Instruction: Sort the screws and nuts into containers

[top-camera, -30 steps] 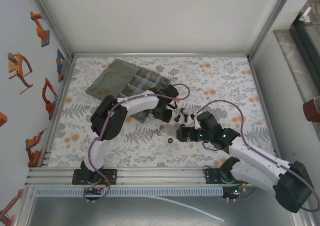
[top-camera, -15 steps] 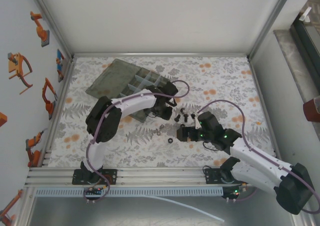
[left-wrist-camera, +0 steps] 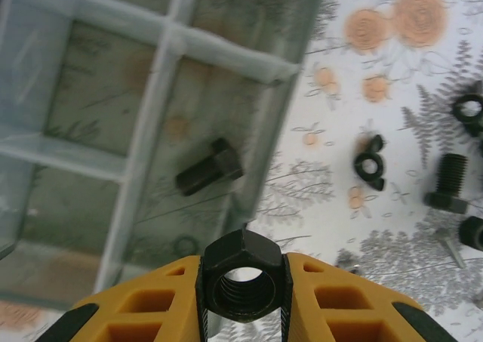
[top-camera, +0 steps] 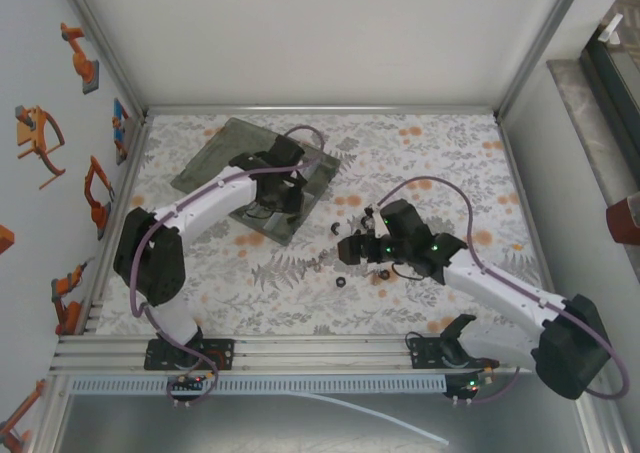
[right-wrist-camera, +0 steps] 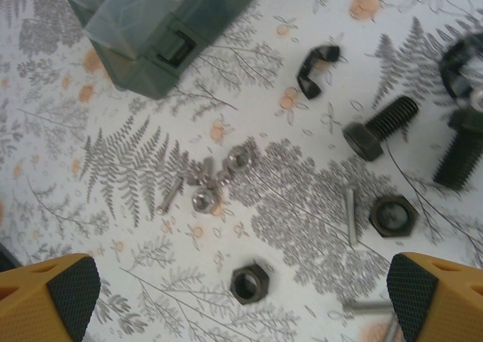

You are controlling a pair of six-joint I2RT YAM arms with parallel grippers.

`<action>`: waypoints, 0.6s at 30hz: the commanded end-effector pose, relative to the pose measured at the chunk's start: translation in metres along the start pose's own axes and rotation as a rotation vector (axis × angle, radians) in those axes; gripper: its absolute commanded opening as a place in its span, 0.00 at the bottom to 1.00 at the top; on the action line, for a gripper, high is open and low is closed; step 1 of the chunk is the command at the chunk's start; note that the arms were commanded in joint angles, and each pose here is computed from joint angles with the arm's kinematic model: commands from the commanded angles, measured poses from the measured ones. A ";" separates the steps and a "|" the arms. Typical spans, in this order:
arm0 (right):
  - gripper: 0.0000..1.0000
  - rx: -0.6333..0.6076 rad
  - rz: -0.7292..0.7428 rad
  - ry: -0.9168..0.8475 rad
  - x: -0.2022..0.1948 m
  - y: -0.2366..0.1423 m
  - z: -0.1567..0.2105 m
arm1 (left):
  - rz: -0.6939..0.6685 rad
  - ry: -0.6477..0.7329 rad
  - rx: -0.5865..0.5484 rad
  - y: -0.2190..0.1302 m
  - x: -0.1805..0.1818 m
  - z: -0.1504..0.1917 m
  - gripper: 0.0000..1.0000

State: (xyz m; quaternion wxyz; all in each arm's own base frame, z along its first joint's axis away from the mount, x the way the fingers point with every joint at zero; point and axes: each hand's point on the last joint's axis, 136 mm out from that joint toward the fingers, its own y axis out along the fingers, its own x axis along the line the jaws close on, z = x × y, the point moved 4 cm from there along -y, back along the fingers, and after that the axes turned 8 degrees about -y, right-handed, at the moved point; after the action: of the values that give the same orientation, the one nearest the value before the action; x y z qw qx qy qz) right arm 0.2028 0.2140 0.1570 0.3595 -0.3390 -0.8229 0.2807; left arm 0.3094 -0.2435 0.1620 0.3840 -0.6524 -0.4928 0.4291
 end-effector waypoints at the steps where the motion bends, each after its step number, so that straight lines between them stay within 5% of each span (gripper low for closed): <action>1: 0.99 -0.040 -0.095 -0.046 0.018 0.007 -0.027 | -0.089 -0.075 0.026 -0.007 0.031 0.009 0.20; 7: 0.99 -0.030 -0.160 -0.052 0.028 0.025 -0.039 | -0.161 -0.149 0.047 0.000 0.069 0.009 0.20; 13: 0.99 -0.012 -0.142 -0.040 0.023 0.029 -0.031 | -0.089 -0.129 0.032 -0.006 0.053 0.011 0.19; 18: 0.99 -0.010 -0.133 -0.019 0.019 0.031 -0.026 | -0.202 -0.173 0.006 -0.007 0.075 0.008 0.20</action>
State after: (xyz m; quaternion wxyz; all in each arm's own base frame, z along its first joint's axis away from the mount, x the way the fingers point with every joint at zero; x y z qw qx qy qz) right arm 0.2256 0.2526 0.1582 0.3662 -0.2847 -0.8461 0.2626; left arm 0.3085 -0.1869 0.1453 0.3896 -0.5842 -0.5506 0.4514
